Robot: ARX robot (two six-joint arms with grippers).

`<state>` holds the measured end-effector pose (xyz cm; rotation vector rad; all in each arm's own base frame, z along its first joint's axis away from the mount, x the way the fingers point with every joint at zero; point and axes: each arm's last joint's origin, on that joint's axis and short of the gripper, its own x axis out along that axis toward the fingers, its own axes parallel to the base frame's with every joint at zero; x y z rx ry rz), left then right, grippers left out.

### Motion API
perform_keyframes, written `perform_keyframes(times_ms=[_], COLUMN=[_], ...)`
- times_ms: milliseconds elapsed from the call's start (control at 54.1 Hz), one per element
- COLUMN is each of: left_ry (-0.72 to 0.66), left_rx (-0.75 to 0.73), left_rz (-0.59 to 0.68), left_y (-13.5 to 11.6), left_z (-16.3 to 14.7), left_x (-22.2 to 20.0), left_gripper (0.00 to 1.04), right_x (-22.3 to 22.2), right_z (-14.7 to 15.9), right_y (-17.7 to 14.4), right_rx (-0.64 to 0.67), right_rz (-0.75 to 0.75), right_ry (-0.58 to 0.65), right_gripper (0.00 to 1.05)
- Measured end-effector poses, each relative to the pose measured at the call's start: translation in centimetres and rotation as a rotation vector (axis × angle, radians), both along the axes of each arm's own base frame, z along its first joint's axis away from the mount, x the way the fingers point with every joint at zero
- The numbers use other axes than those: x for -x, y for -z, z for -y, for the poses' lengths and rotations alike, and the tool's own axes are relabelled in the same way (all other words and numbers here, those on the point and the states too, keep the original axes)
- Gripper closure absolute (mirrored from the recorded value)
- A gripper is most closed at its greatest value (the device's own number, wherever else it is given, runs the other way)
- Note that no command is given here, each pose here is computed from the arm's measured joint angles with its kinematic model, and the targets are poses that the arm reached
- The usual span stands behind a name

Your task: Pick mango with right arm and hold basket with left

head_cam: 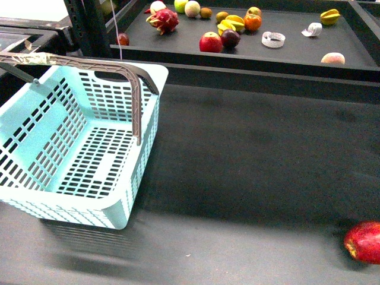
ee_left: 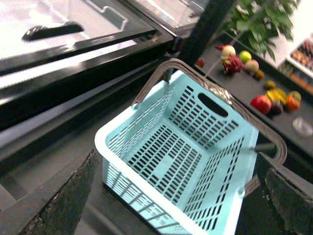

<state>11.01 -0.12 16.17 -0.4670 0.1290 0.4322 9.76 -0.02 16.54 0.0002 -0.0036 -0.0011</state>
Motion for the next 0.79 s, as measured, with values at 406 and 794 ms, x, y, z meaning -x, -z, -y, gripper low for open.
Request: perform_keyframes(times_ms=[406, 794], left_ry=[0.055, 0.104], left_rx=[0.456, 0.594], left_rz=[0.015, -0.080], left_y=[0.7, 5.1], left_z=[2.3, 5.7], left_x=[-12.9, -23.2], left_gripper=[0.08, 0.08], right_x=[0.0, 0.0], right_z=[0.0, 0.0], right_y=[0.0, 0.0], right_rx=[0.000, 0.000], right_rz=[0.000, 0.000], right_ry=[-0.001, -0.001], right_gripper=[0.08, 0.08])
